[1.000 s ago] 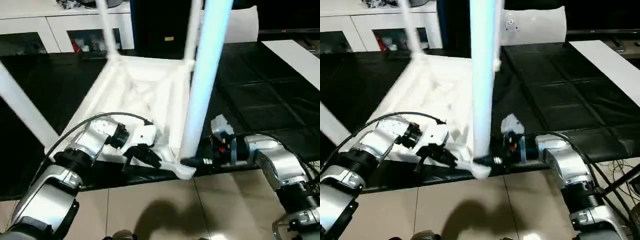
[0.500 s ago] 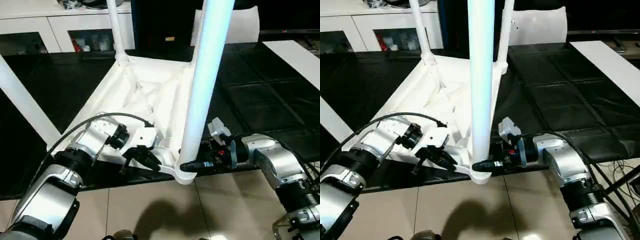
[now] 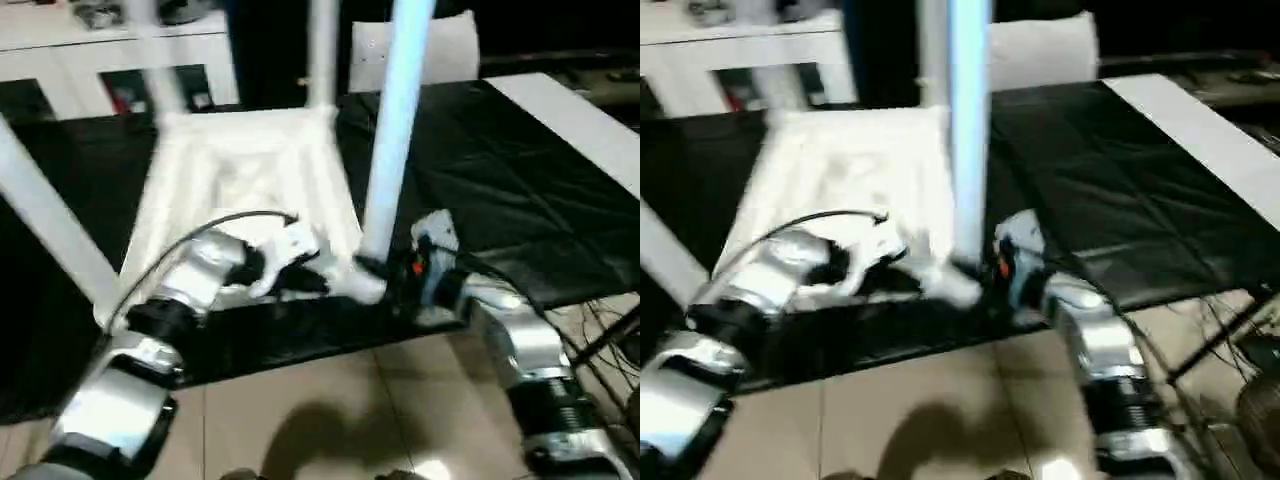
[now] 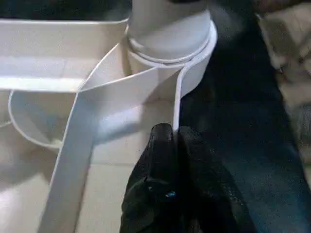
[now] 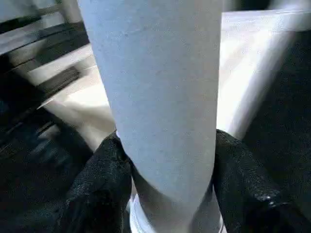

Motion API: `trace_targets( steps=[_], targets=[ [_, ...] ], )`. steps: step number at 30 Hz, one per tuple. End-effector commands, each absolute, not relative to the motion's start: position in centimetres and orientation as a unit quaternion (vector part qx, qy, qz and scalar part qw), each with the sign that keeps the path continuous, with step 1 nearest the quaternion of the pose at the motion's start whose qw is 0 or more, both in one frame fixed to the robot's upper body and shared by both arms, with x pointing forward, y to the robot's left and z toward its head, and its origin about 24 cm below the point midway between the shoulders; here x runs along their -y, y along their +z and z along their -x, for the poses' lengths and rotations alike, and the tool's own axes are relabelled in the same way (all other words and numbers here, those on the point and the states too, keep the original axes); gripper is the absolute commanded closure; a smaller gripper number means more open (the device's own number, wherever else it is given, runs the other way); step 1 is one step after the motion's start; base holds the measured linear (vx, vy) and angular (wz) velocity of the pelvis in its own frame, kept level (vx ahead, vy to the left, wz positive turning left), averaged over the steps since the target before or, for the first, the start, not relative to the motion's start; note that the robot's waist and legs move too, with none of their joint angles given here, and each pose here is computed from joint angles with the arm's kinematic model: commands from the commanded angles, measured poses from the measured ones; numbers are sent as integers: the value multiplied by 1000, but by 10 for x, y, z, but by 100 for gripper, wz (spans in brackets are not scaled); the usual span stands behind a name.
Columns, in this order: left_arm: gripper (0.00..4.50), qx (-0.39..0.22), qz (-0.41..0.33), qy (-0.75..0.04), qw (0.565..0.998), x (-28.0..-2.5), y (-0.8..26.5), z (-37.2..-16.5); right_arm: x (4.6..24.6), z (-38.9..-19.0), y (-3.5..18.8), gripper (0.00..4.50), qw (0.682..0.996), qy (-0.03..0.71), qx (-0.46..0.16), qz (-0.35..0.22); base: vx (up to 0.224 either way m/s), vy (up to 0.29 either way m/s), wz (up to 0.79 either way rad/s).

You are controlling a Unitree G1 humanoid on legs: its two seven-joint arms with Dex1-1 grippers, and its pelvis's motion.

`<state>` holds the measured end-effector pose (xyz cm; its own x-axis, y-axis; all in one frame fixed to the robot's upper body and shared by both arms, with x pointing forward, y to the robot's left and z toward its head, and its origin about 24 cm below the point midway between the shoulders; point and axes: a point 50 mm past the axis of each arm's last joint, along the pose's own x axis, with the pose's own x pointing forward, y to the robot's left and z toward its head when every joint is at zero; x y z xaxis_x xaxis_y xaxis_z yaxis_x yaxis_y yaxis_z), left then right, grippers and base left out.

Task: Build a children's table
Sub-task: Rotate leg to tighten

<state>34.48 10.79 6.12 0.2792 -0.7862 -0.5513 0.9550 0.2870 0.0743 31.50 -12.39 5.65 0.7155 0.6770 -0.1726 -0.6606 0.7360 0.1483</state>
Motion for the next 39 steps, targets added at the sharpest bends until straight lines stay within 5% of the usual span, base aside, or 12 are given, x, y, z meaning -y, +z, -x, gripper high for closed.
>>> trace_targets(
  steps=[1, 6, 8, 19, 26, 34, 39],
  targets=[
    [450, -171, -188, -514, 819, -105, 78, -356, 107, -314, 48, 248, 925, 353, -129, -49, 0, 0, 0],
    [450, -143, -189, -500, 833, -85, 78, -356, 88, -324, 42, 249, 960, 234, -136, -64, 0, 0, 0],
    [450, -139, -196, -508, 827, -84, 78, -355, 85, -324, 42, 194, 961, 233, -131, -73, 0, 0, 0],
    [450, -119, -272, -607, 737, -102, 72, -345, 97, -312, 45, 108, 968, 226, -99, -51, 0, 0, 0],
    [450, -98, -279, -615, 731, -130, 75, -346, 127, -254, 40, 59, 945, 311, -101, -31, 0, 0, 0],
    [392, -44, -124, -599, 790, -138, 82, -336, 136, -223, 45, 2, 941, 316, -112, -36, 0, 0, 0],
    [334, -7, -57, -480, 875, -154, 81, -322, 129, -211, 47, 0, 930, 342, -126, -42, 0, 0, 0]
  ],
)
